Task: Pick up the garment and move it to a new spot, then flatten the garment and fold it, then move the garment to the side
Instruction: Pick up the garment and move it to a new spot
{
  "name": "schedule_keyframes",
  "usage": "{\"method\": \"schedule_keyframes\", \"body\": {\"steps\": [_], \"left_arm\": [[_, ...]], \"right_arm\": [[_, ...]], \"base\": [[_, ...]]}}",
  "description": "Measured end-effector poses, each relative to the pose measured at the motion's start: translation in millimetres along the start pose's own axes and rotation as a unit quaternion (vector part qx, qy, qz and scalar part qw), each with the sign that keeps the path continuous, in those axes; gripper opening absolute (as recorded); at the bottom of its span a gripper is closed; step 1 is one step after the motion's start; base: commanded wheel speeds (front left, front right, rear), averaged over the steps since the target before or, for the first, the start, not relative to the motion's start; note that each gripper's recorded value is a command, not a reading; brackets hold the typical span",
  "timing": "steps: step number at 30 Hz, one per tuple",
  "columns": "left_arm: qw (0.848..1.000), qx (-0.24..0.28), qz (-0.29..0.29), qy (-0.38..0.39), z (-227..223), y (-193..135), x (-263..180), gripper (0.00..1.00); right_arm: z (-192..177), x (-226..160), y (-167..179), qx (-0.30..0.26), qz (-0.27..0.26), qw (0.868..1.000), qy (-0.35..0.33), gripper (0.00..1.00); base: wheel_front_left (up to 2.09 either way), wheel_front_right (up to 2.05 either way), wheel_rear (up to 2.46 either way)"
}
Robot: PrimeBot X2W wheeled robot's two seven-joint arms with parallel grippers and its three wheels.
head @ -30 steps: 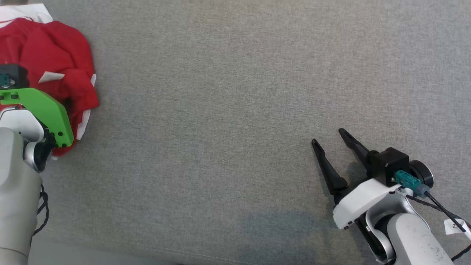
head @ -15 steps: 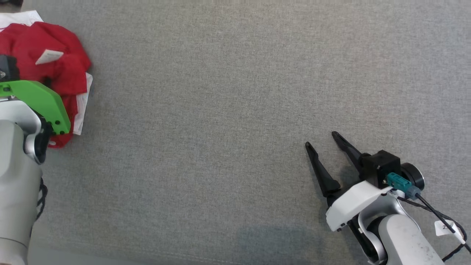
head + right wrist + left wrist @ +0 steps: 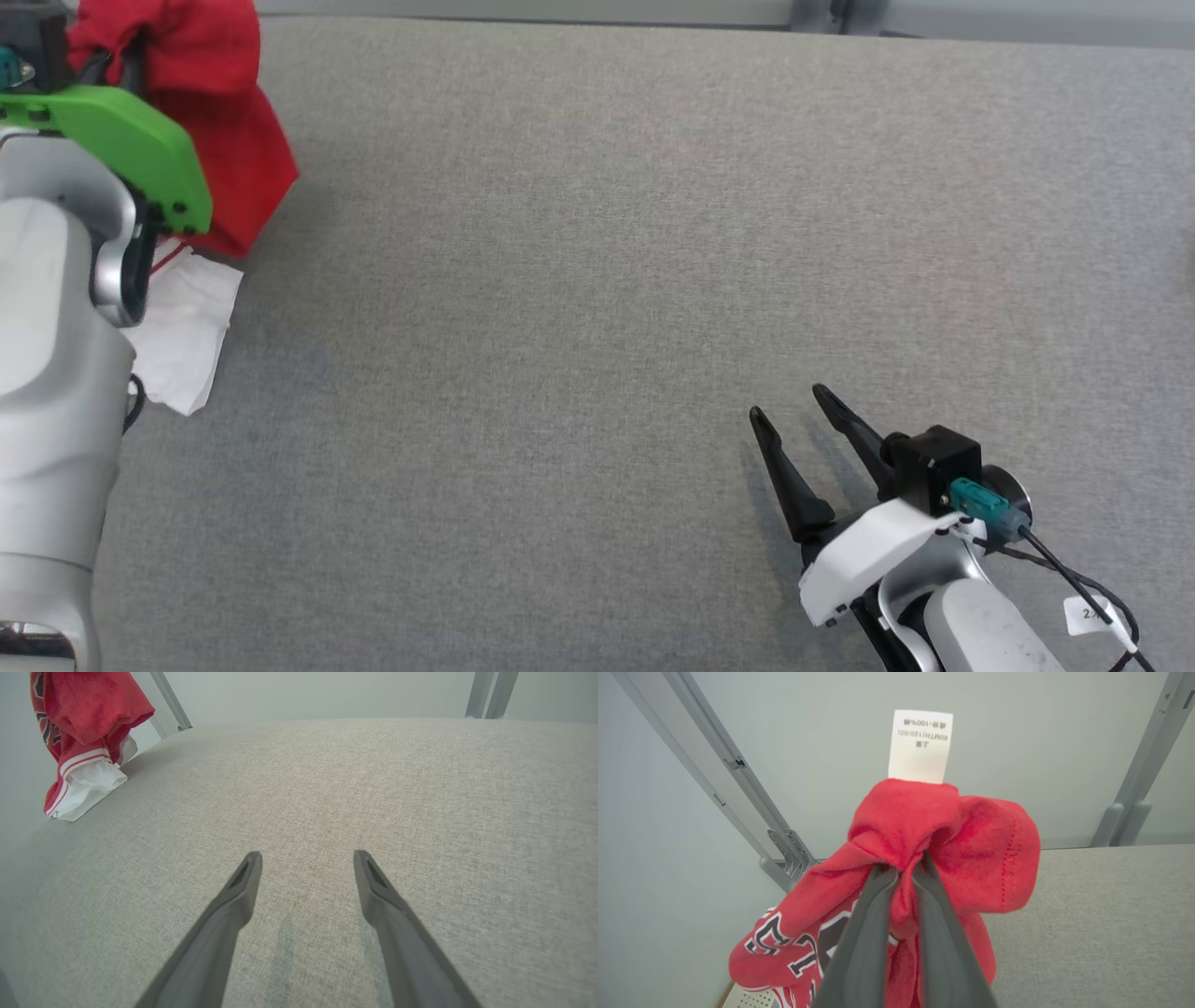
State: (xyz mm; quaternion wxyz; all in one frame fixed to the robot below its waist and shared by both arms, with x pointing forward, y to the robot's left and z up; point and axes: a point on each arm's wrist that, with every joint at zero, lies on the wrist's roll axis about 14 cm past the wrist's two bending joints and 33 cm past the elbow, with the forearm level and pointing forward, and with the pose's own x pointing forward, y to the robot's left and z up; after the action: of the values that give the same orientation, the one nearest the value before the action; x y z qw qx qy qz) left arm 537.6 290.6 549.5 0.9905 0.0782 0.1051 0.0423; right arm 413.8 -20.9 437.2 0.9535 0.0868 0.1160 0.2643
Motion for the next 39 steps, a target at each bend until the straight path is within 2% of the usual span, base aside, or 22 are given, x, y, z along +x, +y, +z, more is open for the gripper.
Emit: {"method": "schedule_keyframes", "body": {"steps": [4, 9, 12, 17, 20, 22, 27, 30, 34, 37, 38, 39], "left_arm": [[0.996, -0.016, -0.045, -0.078, 60.4, -42.5, -3.6, 0.0], [0.981, -0.022, -0.121, -0.151, 120.4, -109.0, -17.2, 0.0], [0.963, -0.036, -0.174, -0.201, 160.8, -154.3, -34.2, 0.0], [0.921, -0.084, -0.266, -0.271, 216.7, -229.2, -76.0, 0.0], [0.896, -0.124, -0.317, -0.285, 234.3, -267.5, -99.0, 0.0], [0.886, -0.145, -0.34, -0.281, 235.3, -286.1, -107.5, 0.0], [0.877, -0.179, -0.389, -0.217, 196.6, -332.7, -113.8, 0.0], [0.881, -0.202, -0.398, -0.159, 155.4, -352.0, -109.2, 0.0], [0.906, -0.201, -0.366, -0.063, 78.2, -356.1, -88.3, 0.0], [0.928, -0.198, -0.314, -0.015, 29.5, -333.5, -70.7, 0.0], [0.943, -0.193, -0.271, -0.004, 10.7, -305.7, -55.9, 0.0], [0.949, -0.193, -0.25, 0.0, 2.5, -292.2, -50.2, 0.0]], "right_arm": [[5.0, -15.8, -3.5, -0.001, -0.017, 1.0, -0.009, 1.0], [12.5, -35.8, -8.4, 0.003, -0.04, 0.999, -0.025, 1.0], [16.9, -48.6, -14.2, 0.005, -0.058, 0.998, -0.035, 1.0], [21.7, -71.3, -26.5, 0.007, -0.093, 0.994, -0.05, 1.0], [26.2, -83.9, -35.7, 0.008, -0.115, 0.991, -0.062, 1.0], [29.2, -92.1, -42.7, 0.008, -0.13, 0.989, -0.07, 1.0], [34.4, -104.8, -57.5, 0.009, -0.159, 0.984, -0.084, 1.0], [29.1, -104.4, -62.0, 0.012, -0.165, 0.983, -0.077, 1.0], [26.8, -97.6, -65.6, 0.019, -0.164, 0.983, -0.077, 1.0], [25.2, -92.3, -65.4, 0.022, -0.16, 0.984, -0.076, 1.0], [24.7, -88.1, -63.4, 0.022, -0.154, 0.985, -0.075, 1.0], [24.1, -86.4, -62.2, 0.022, -0.151, 0.986, -0.074, 1.0]], "base": [[0.0, 0.0, 0.0], [0.0, 0.0, 0.0], [0.0, 0.0, 0.0], [0.0, 0.0, 0.0], [0.0, 0.0, 0.0], [0.0, 0.0, 0.0], [0.0, 0.0, 0.0], [0.0, 0.0, 0.0], [0.0, 0.0, 0.0], [0.0, 0.0, 0.0], [0.0, 0.0, 0.0], [0.0, 0.0, 0.0]]}}
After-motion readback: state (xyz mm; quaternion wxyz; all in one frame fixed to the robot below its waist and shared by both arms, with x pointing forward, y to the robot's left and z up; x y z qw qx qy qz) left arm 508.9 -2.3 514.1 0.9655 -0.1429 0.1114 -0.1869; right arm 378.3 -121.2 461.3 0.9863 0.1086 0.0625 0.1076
